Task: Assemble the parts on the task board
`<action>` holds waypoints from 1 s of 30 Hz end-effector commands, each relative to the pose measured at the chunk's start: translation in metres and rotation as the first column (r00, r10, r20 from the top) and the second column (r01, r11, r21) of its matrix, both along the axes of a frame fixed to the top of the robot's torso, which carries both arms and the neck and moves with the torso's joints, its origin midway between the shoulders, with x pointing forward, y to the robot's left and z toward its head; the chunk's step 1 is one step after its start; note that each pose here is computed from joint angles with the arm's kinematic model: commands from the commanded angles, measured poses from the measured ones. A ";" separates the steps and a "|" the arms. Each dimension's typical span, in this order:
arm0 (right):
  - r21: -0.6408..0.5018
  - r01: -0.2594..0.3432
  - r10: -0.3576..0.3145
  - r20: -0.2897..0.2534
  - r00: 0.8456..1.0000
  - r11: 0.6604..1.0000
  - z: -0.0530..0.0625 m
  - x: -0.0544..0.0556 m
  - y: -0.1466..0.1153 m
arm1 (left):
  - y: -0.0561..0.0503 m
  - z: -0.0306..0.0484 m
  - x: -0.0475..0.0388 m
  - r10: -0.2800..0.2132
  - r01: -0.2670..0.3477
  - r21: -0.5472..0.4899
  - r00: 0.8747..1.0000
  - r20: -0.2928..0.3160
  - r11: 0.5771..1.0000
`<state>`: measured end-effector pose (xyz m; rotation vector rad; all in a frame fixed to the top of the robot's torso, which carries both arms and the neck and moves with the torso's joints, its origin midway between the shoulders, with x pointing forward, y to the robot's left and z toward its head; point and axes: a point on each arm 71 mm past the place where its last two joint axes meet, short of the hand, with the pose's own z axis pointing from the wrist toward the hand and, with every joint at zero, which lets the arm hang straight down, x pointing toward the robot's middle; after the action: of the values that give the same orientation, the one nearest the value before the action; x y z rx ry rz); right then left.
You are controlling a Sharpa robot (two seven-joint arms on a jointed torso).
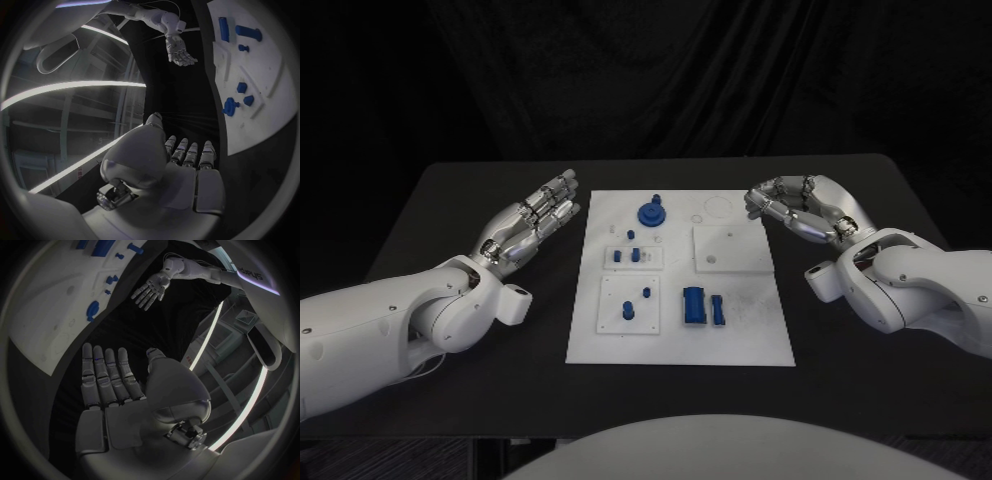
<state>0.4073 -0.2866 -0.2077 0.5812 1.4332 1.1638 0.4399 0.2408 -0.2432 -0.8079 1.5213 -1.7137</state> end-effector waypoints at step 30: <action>0.215 -0.038 0.057 -0.086 0.995 0.976 -0.036 0.018 0.019 | -0.030 -0.0183 0.0177 0.057 -0.059 -0.038 0.997 -0.054 0.998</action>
<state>0.4242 -0.2674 -0.2420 0.7195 1.4259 1.3900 0.4577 0.2119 -0.2612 -0.9036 1.5021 -1.7223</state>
